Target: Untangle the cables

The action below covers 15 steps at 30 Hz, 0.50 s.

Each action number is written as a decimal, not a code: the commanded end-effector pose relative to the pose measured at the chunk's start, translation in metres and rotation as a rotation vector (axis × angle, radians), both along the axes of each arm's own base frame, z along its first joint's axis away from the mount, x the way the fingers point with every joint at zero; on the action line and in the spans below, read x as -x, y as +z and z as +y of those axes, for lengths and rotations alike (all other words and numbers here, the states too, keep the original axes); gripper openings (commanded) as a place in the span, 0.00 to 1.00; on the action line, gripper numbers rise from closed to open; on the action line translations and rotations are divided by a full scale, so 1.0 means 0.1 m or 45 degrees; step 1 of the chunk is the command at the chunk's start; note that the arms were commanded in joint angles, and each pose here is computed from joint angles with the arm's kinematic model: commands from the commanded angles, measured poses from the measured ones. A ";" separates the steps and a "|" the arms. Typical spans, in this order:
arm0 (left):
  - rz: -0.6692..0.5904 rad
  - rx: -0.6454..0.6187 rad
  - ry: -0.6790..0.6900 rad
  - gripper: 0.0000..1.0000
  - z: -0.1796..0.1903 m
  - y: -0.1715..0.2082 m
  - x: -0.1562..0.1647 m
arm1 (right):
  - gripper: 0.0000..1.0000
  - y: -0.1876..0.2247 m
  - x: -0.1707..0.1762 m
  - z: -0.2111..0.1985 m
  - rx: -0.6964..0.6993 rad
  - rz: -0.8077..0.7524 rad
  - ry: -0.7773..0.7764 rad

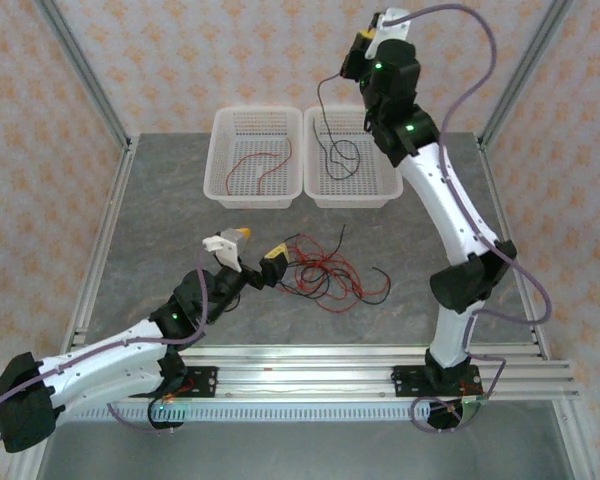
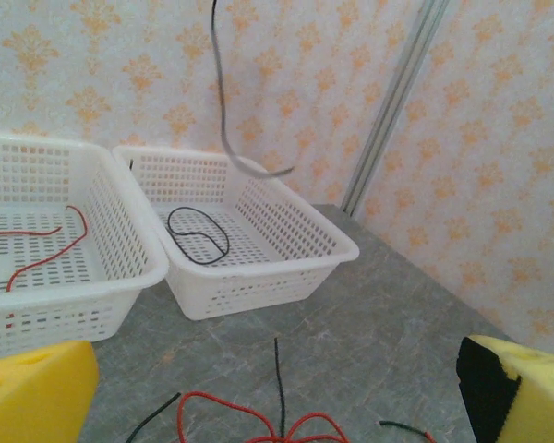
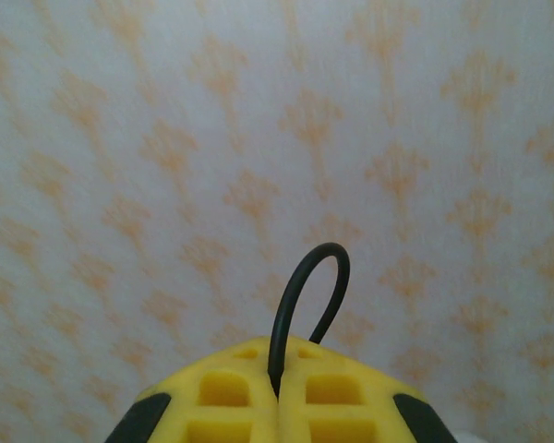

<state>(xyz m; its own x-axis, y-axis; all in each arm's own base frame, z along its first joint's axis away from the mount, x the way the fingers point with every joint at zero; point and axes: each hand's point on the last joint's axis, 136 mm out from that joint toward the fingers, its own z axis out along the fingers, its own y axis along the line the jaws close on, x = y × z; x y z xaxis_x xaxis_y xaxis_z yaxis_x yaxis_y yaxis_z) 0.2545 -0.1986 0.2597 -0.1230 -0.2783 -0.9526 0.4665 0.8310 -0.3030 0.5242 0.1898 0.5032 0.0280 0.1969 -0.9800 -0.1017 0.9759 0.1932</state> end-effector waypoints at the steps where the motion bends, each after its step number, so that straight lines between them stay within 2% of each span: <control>1: 0.004 0.042 -0.004 0.99 0.04 0.09 0.02 | 0.00 -0.44 -0.23 0.04 0.008 0.068 0.001; 7: 0.018 0.045 0.000 0.97 0.09 0.17 0.04 | 0.00 -1.63 -0.52 0.03 0.104 0.314 -0.051; 15: 0.090 0.047 0.041 0.99 0.16 0.23 -0.01 | 0.00 -2.93 -0.55 0.03 0.216 0.759 -0.085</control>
